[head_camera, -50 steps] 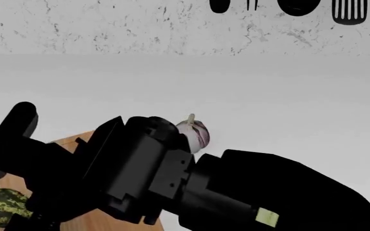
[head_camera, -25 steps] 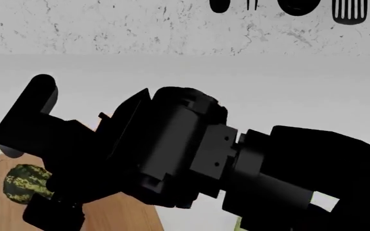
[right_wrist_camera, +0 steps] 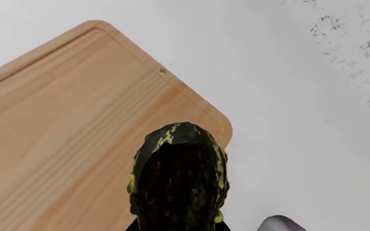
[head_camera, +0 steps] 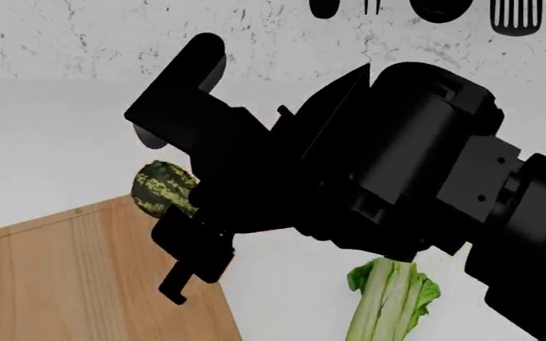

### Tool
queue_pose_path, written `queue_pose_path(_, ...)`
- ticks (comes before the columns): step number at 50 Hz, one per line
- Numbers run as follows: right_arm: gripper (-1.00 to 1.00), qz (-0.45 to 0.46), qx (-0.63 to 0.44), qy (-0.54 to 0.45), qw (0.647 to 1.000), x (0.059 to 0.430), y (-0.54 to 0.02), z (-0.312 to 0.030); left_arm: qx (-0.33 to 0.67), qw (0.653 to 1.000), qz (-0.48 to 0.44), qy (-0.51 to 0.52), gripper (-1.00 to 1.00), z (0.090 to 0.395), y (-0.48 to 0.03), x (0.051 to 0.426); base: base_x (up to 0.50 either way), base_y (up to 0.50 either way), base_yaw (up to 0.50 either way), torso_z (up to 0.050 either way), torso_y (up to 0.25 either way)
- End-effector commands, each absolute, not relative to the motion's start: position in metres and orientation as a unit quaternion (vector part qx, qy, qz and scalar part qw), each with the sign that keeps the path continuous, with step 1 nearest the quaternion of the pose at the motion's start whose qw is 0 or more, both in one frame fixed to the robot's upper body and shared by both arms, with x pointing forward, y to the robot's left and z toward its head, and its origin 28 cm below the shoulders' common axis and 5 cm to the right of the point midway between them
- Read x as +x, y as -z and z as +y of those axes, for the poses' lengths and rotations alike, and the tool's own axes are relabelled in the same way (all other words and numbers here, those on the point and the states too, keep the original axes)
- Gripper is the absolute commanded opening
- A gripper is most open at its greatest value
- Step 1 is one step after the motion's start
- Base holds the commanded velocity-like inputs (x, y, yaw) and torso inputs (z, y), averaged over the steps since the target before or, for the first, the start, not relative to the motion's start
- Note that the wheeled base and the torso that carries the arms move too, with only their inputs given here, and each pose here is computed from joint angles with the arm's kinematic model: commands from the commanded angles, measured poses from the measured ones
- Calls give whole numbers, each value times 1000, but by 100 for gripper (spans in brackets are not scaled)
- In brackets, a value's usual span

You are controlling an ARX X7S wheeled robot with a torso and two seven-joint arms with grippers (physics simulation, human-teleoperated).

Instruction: Clear the non-vegetable object off the cutting board and place the vegetables onto it.

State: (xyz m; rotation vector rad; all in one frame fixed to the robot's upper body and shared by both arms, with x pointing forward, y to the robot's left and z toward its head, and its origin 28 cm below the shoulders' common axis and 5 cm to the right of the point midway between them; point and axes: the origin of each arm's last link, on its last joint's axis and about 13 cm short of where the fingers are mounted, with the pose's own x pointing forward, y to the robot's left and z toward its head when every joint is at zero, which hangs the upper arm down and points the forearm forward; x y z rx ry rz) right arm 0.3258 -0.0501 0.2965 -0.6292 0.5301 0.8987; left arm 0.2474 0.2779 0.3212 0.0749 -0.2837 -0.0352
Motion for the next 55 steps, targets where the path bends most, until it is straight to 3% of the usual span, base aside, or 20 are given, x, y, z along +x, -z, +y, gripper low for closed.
queue_pose_path(1,-100,234,-285,-351,860,326,-321,-86,38,989,-145,19,100,278,-332,246,0,0,0,0,10)
queue_pose_path(29,-100,252,-218,-183,925,309,-323,-170,38,989,-144,21,100,277,-331,240,0,0,0,0,1)
queue_pose_path(55,-100,288,-167,-59,941,292,-298,-226,50,991,-119,36,100,273,-324,245,0,0,0,0,1)
